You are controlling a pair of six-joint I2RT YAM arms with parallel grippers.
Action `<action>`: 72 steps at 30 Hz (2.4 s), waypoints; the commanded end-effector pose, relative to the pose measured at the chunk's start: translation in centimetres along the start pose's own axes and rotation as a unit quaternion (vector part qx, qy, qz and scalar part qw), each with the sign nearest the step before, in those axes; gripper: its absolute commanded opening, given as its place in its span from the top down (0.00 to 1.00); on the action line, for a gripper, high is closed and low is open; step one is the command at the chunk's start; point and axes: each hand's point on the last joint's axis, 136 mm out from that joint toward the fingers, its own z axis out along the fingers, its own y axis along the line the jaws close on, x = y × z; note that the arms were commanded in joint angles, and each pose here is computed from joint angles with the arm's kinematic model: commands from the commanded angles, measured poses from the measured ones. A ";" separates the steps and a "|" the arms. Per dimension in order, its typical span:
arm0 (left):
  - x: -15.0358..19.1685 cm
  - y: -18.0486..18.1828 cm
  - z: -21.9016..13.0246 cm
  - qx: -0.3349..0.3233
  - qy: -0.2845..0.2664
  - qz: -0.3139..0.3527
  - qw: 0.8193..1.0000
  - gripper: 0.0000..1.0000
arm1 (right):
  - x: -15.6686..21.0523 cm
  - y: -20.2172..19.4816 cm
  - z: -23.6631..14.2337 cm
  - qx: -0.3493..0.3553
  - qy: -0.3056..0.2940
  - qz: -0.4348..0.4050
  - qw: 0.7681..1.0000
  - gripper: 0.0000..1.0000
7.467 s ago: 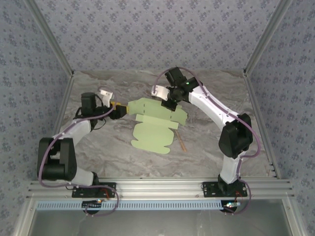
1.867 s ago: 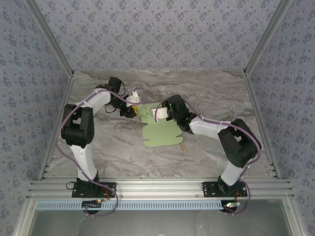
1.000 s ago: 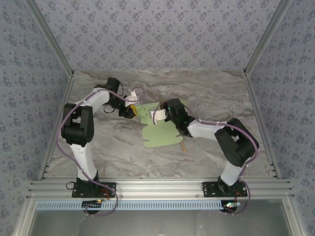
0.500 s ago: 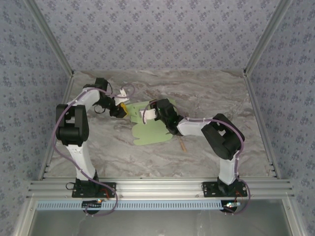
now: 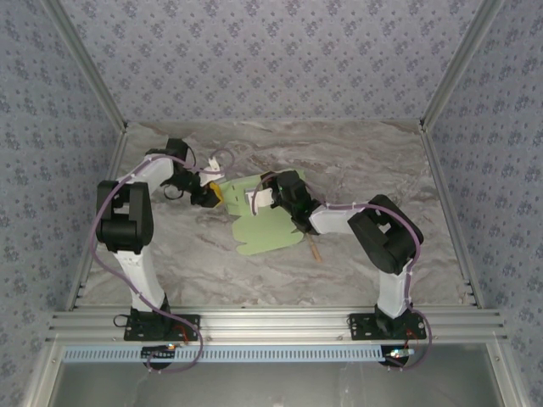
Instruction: Fold the paper box
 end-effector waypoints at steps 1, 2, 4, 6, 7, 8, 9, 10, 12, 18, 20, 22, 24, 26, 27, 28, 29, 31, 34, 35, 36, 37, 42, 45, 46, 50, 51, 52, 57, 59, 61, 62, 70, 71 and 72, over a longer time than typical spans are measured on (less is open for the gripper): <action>-3.1 -2.5 -0.9 0.026 -0.057 0.035 0.997 0.62 | 0.7 -0.9 0.0 0.019 0.009 -0.001 1.000 1.00; -3.2 -2.6 -0.9 0.026 -0.058 0.038 0.997 0.62 | 0.7 -0.9 0.0 0.019 0.009 -0.001 1.000 1.00; -3.4 -3.0 -0.8 0.030 -0.057 0.039 0.997 0.62 | 0.8 -1.1 0.1 0.022 0.012 0.000 1.000 1.00; -3.4 -3.2 -0.4 0.032 -0.049 0.039 0.998 0.61 | 1.0 -1.1 0.2 0.025 0.016 -0.001 1.000 1.00; -3.2 -3.2 -0.1 0.034 -0.044 0.037 0.998 0.61 | 1.0 -1.2 0.2 0.027 0.016 -0.002 0.999 1.00; -3.1 -3.2 0.1 0.036 -0.042 0.036 0.998 0.61 | 0.9 -1.2 0.2 0.027 0.015 -0.003 1.000 1.00; -3.1 -3.3 0.3 0.038 -0.040 0.034 0.998 0.60 | 0.9 -1.3 0.2 0.028 0.016 -0.003 0.999 1.00; -3.1 -3.3 0.4 0.039 -0.039 0.033 0.998 0.60 | 1.0 -1.4 0.2 0.033 0.017 -0.006 0.999 1.00; -3.2 -3.1 0.7 0.033 -0.032 0.032 0.998 0.61 | 1.0 -1.5 0.0 0.040 0.014 -0.012 0.999 1.00; -3.2 -2.8 1.6 0.017 -0.016 0.027 0.999 0.63 | 1.0 -0.5 -0.1 0.043 0.006 -0.039 0.998 1.00; -2.9 -2.5 2.0 0.008 -0.006 0.022 1.000 0.63 | 1.1 -0.4 -0.2 0.045 0.007 -0.039 0.998 1.00; -2.8 -2.2 2.2 -0.002 -0.001 0.016 1.000 0.62 | 1.2 -0.2 -0.2 0.048 0.008 -0.042 0.998 1.00; -3.1 -1.9 2.2 -0.008 -0.001 0.008 1.000 0.61 | 1.2 0.1 -0.2 0.048 0.010 -0.044 0.998 1.00; -3.5 -2.1 2.3 -0.007 -0.004 0.001 1.000 0.59 | 1.3 0.2 -0.2 0.048 0.014 -0.044 0.998 1.00; -3.6 -2.2 2.3 -0.005 -0.005 -0.001 1.000 0.58 | 1.3 0.2 -0.1 0.049 0.015 -0.043 0.998 1.00; -3.7 -2.4 2.3 -0.002 -0.008 -0.004 1.000 0.57 | 1.3 0.2 -0.1 0.050 0.015 -0.042 0.998 1.00; -4.2 -2.1 2.3 -0.010 -0.019 0.003 1.000 0.56 | 1.5 0.2 -0.1 0.050 0.017 -0.040 0.998 1.00; -4.3 -2.1 2.3 -0.012 -0.024 -0.005 1.000 0.55 | 1.3 0.1 -0.2 0.051 0.017 -0.040 0.998 1.00; -4.5 -1.9 2.3 -0.019 -0.030 -0.019 0.999 0.54 | 1.2 0.0 -0.3 0.053 0.017 -0.042 0.998 1.00; -4.7 -1.6 2.2 -0.024 -0.031 -0.027 0.999 0.54 | 1.1 -0.1 -0.3 0.056 0.016 -0.041 0.997 1.00; -4.8 -1.5 2.3 -0.028 -0.032 -0.032 0.999 0.54 | 1.1 -0.1 -0.4 0.056 0.016 -0.041 0.997 1.00; -5.0 -1.3 2.2 -0.035 -0.035 -0.039 0.998 0.54 | 1.0 -0.1 -0.4 0.059 0.016 -0.042 0.997 1.00; -5.2 -0.8 2.3 -0.059 -0.030 -0.063 0.996 0.55 | 0.8 0.1 -0.8 0.070 0.013 -0.047 0.996 1.00; -4.8 -0.1 2.5 -0.074 -0.018 -0.088 0.993 0.56 | 0.8 -0.1 -1.0 0.077 0.015 -0.048 0.996 1.00; -4.6 0.1 2.4 -0.082 -0.014 -0.099 0.992 0.56 | 0.7 -0.2 -1.1 0.080 0.014 -0.048 0.996 1.00; -4.9 0.6 2.4 -0.099 -0.022 -0.134 0.986 0.56 | 0.5 -0.4 -1.2 0.084 0.016 -0.048 0.995 1.00; -4.9 0.7 2.4 -0.103 -0.025 -0.141 0.984 0.56 | 0.4 -0.4 -1.2 0.084 0.016 -0.048 0.995 1.00; -5.0 0.7 2.3 -0.106 -0.029 -0.148 0.983 0.56 | 0.4 -0.6 -1.2 0.086 0.016 -0.047 0.995 1.00; -5.1 1.3 2.0 -0.124 -0.035 -0.179 0.975 0.55 | 0.4 -0.6 -1.2 0.086 0.018 -0.044 0.995 1.00; -5.2 1.7 1.9 -0.133 -0.038 -0.185 0.973 0.56 | 0.3 -0.6 -1.2 0.085 0.018 -0.038 0.995 1.00; -5.4 1.9 1.8 -0.139 -0.038 -0.184 0.972 0.57 | 0.3 -0.4 -1.3 0.078 0.017 -0.033 0.996 1.00; -5.4 2.0 1.8 -0.143 -0.039 -0.182 0.972 0.57 | 0.3 -0.3 -1.3 0.075 0.016 -0.031 0.997 1.00; -5.8 2.8 1.2 -0.181 -0.037 -0.152 0.971 0.55 | 0.5 0.7 -1.7 0.031 0.007 -0.003 0.999 1.00; -5.8 2.9 1.1 -0.184 -0.036 -0.149 0.971 0.55 | 0.6 0.8 -1.8 0.026 0.007 0.001 1.000 1.00; -5.8 3.0 1.0 -0.189 -0.035 -0.147 0.970 0.55 | 0.6 0.9 -1.8 0.020 0.005 0.005 1.000 1.00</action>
